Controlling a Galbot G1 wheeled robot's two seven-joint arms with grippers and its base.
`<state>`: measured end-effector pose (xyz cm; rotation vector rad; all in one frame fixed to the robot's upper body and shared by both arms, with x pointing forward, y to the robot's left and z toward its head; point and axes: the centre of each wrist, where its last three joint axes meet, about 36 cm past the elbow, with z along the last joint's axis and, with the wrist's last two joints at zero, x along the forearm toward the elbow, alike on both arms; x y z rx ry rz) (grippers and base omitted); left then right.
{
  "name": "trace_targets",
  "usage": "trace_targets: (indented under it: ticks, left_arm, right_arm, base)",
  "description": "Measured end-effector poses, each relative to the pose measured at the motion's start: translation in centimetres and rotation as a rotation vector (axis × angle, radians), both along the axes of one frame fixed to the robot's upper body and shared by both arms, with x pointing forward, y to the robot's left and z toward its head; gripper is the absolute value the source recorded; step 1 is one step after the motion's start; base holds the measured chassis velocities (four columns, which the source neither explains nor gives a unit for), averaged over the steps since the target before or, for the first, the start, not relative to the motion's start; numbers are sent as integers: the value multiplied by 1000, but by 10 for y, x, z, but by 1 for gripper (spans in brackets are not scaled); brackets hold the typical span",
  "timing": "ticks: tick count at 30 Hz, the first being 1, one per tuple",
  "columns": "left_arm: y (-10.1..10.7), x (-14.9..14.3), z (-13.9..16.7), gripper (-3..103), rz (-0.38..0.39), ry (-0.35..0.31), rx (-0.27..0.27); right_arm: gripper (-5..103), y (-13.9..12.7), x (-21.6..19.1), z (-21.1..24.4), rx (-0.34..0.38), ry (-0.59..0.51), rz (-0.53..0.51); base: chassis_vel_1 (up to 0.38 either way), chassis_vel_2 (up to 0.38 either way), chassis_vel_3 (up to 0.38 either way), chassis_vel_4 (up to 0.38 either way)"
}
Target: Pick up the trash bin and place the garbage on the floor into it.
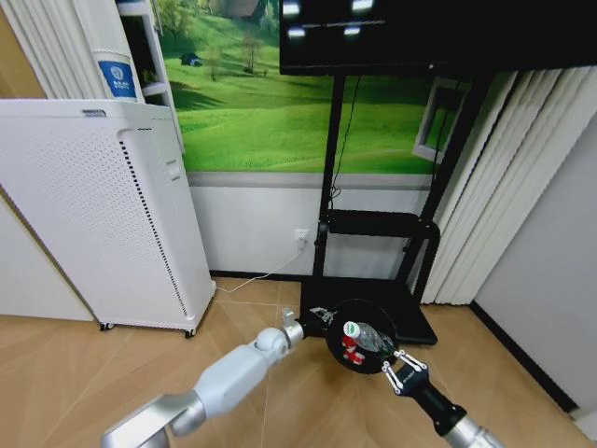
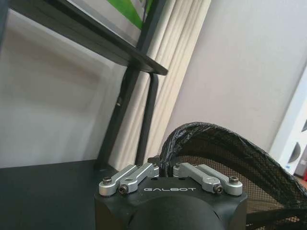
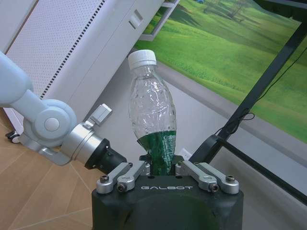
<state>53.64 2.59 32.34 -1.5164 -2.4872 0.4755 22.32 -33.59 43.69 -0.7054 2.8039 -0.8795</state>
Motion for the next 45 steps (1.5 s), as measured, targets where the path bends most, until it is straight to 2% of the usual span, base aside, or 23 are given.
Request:
trace_targets:
  ticks: [5, 12, 15, 16, 19, 20, 23, 24, 25, 27, 28, 31, 32, 33, 35, 45]
  left_arm:
    - [-10, -23, 1, 7, -18, 36, -15]
    - [-11, -34, 1, 7, -19, 47, -16]
    - [-10, -37, -2, 7, -13, 53, -13]
    - [-10, -37, -2, 7, -13, 53, -13]
    - [-9, -36, -5, 7, -2, 57, -10]
    - [-9, -36, -5, 7, -2, 57, -10]
    - [-6, -34, -6, 7, 7, 58, -12]
    - [-6, -34, -6, 7, 7, 58, -12]
    - [-5, -34, -5, 7, 9, 59, -12]
    - [-4, -34, -5, 7, 9, 58, -13]
    - [-4, -35, -4, 7, 10, 60, -17]
    - [-4, -37, -4, 7, 14, 66, -22]
    - [-4, -39, -5, 7, 15, 70, -24]
    - [-4, -39, -5, 7, 15, 70, -24]
    - [-3, -42, -6, 7, 15, 74, -25]
    - [7, -55, -10, 7, 39, 99, -24]
  right_arm:
    - [18, -4, 10, -10, -1, 6, -11]
    - [17, -6, 16, -16, 5, 22, -10]
    - [32, -7, 15, -17, 11, 29, 2]
    - [32, -7, 15, -17, 11, 29, 2]
    - [49, -8, 14, -19, 10, 32, 10]
    - [49, -8, 14, -19, 10, 32, 10]
    - [65, -9, 12, -19, 9, 32, 9]
    - [65, -9, 12, -19, 9, 32, 9]
    - [71, -9, 12, -19, 9, 33, 9]
    - [71, -9, 11, -19, 10, 33, 9]
    - [82, -8, 11, -20, 12, 33, 10]
    - [86, -7, 11, -20, 14, 32, 10]
    - [92, -7, 12, -20, 15, 30, 9]
    - [92, -7, 12, -20, 15, 30, 9]
    - [99, -7, 12, -20, 17, 30, 7]
    - [100, -10, 9, -22, 23, 35, -3]
  base:
    - [0, 0, 0, 0]
    - [0, 0, 0, 0]
    - [0, 0, 0, 0]
    - [0, 0, 0, 0]
    - [0, 0, 0, 0]
    - [0, 0, 0, 0]
    - [0, 0, 0, 0]
    - [0, 0, 0, 0]
    - [0, 0, 0, 0]
    - [0, 0, 0, 0]
    - [0, 0, 0, 0]
    - [0, 0, 0, 0]
    - [0, 0, 0, 0]
    - [0, 0, 0, 0]
    - [0, 0, 0, 0]
    - [0, 0, 0, 0]
